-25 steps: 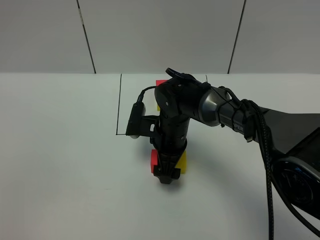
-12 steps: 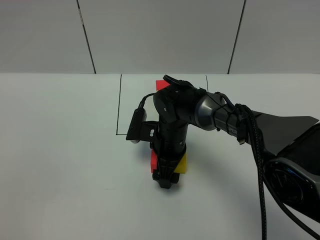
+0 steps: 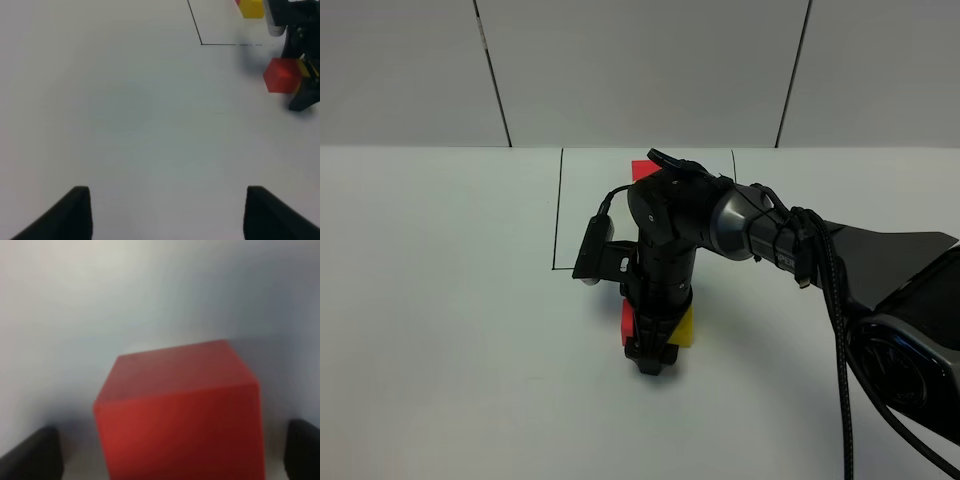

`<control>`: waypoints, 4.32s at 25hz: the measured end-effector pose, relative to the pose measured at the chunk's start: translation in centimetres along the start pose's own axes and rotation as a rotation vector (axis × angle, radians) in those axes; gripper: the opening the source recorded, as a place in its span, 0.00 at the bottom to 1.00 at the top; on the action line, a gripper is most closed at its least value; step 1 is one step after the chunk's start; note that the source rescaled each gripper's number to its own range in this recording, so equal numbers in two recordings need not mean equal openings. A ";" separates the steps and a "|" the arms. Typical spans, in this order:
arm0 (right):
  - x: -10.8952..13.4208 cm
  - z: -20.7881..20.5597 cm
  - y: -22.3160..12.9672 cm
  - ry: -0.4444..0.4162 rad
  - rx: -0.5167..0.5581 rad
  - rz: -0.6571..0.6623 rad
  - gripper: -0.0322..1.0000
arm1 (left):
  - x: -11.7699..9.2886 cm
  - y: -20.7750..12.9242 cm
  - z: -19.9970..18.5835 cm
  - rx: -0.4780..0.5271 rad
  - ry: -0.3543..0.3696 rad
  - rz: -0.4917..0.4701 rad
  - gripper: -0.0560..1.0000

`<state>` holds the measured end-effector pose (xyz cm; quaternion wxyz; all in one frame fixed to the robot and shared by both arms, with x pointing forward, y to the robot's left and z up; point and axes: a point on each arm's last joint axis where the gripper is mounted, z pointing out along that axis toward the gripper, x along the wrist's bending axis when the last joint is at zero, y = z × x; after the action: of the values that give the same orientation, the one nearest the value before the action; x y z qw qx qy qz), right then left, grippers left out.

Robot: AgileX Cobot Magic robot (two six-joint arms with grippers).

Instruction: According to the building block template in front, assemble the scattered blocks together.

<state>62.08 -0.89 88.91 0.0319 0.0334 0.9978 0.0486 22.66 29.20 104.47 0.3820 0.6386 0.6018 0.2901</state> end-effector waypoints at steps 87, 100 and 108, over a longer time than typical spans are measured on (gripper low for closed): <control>1.1 -0.3 1.5 0.001 -0.023 1.384 0.97 | 0.0 0.0 0.0 0.000 0.000 -0.002 0.41; 0.0 -12.2 0.2 -0.042 -0.290 1.361 1.00 | 0.0 0.0 0.0 0.000 0.000 -0.002 0.41; -4.4 -18.0 -13.7 -0.217 -0.415 1.577 1.00 | 0.0 0.0 0.0 0.000 0.000 -0.002 0.41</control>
<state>64.36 -16.47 105.70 0.0903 0.7226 0.6432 0.2365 22.66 29.20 104.47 0.3823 0.6380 0.6024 0.2898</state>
